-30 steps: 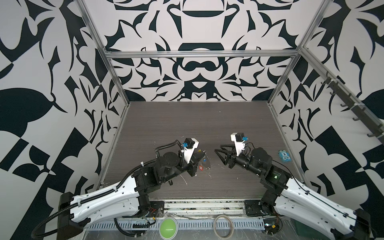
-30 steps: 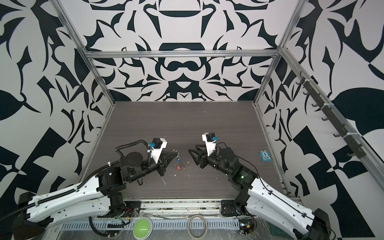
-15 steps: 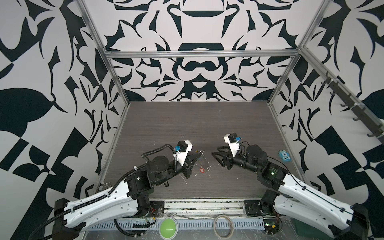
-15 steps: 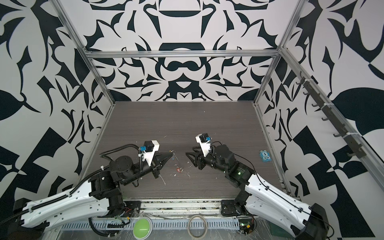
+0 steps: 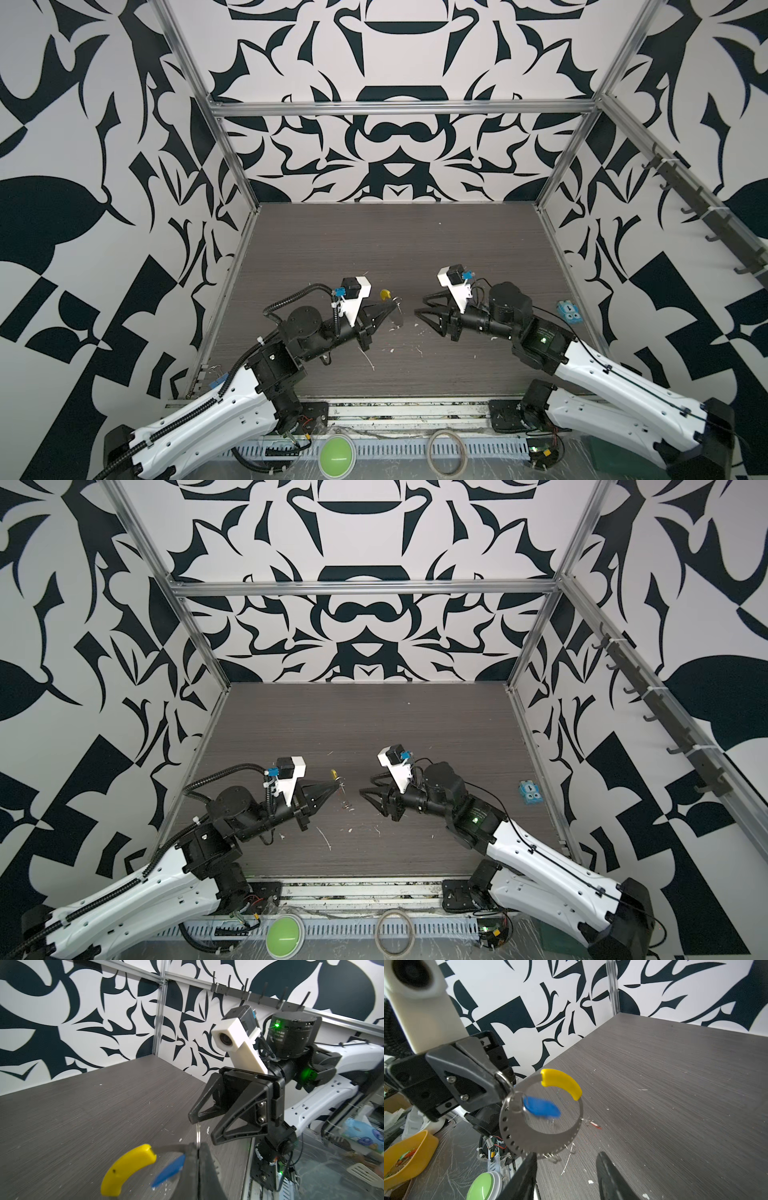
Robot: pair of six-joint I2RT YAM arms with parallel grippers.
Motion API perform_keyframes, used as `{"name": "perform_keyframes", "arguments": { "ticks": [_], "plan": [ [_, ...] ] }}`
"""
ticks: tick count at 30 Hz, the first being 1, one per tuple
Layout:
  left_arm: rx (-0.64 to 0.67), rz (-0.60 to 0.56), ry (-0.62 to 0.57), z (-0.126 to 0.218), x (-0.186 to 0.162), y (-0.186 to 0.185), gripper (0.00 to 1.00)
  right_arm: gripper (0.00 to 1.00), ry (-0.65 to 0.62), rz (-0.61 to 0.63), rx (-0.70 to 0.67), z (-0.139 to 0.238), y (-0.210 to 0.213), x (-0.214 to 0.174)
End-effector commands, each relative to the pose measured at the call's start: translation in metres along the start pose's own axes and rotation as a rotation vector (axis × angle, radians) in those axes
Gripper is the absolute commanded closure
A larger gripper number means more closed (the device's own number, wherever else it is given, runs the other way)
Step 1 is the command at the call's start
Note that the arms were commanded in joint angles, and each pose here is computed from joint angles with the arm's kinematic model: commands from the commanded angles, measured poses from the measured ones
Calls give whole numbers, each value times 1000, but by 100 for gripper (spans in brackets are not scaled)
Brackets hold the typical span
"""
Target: Remove the keys from the keyring
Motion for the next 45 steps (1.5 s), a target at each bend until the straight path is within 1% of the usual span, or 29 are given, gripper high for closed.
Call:
{"name": "perform_keyframes", "arguments": {
  "ticks": [1, 5, 10, 15, 18, 22, 26, 30, 35, 37, 41, 43, 45],
  "plan": [
    [-92, 13, -56, -1, 11, -8, 100, 51, -56, 98, 10, -1, 22, 19],
    [-128, 28, -57, -2, 10, -11, 100, 53, -41, 163, -6, -8, 38, 20],
    [-153, 36, -56, -2, 11, -13, 100, 53, -13, 225, -47, -13, 47, 13],
    [-167, 51, -54, 1, 11, -15, 100, 54, -46, 230, -74, -4, 44, 12],
    [-179, 56, -57, 2, 12, -17, 100, 59, -55, 237, -65, -2, 43, 10],
    [-198, 61, -58, 3, 14, -19, 100, 60, -50, 247, -41, -4, 45, 8],
    [-213, 68, -57, 4, 15, -20, 100, 63, -34, 249, -36, -8, 45, 7],
    [-209, 75, -54, 4, 15, -20, 100, 64, -24, 249, 9, -11, 49, 7],
    [-211, 78, -50, 3, 14, -20, 100, 71, -12, 246, 23, -15, 50, 6],
    [-209, 80, -49, 3, 13, -20, 100, 71, -9, 243, 42, -16, 51, 5],
    [-207, 78, -50, 5, 13, -20, 100, 66, -15, 245, 58, -15, 53, 4],
    [-209, 78, -51, 6, 12, -20, 100, 67, -20, 249, 51, -13, 52, 4],
    [-211, 79, -50, 5, 12, -20, 100, 69, -20, 249, 51, -13, 52, 4]
  ]
}}
Point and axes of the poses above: each gripper's point midway between its finger pads, its own z axis back along the fingers, its own y axis along the line the jaws close on, x = y × z, the point moved 8 cm from there along z, back along the fingers, and after that the axes turned 8 degrees about -z, right-handed, at the moved point
